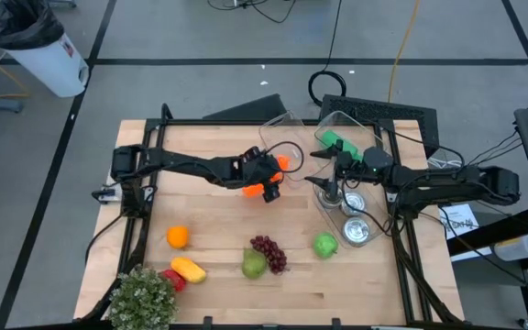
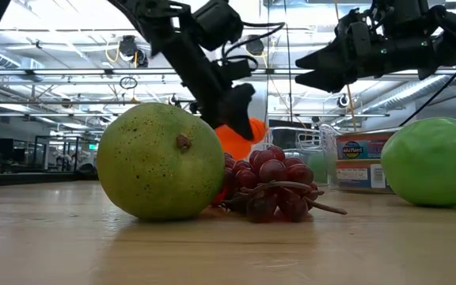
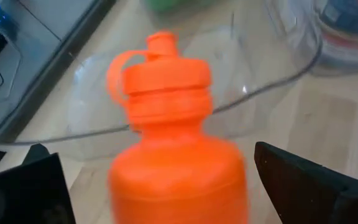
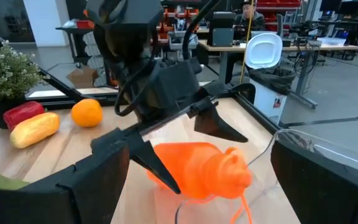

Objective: Pick & Place Food Item
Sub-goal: Put the orange water bottle into the top right transparent bin

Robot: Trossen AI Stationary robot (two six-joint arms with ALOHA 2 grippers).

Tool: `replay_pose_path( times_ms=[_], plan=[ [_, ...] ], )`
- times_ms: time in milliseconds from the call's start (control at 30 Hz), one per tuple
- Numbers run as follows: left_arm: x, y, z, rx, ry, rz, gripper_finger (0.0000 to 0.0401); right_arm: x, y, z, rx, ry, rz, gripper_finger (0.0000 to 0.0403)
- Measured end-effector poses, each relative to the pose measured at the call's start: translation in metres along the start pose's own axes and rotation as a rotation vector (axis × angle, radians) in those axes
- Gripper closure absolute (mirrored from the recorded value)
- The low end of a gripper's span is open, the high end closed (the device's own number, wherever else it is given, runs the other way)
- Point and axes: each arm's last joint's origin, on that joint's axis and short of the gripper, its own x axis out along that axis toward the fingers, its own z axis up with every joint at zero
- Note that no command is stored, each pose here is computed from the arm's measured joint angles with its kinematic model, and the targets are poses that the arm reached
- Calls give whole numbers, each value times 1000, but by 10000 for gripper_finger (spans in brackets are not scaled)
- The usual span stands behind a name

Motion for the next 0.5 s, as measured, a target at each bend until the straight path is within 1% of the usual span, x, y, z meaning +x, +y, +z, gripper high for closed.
replay_pose_path(
  times_ms=[200,300,400,500],
  plan=[
    [8,-2,-8,13,50,4,90,0,0,0,0,2,0,30],
    [8,-1,-9,5,59,7,98,0,0,0,0,2,0,30],
    [8,1,-11,4,83,12,120,0,0,0,0,1,0,30],
    [8,2,-14,-3,112,18,160,0,0,0,1,1,0,30]
  ],
)
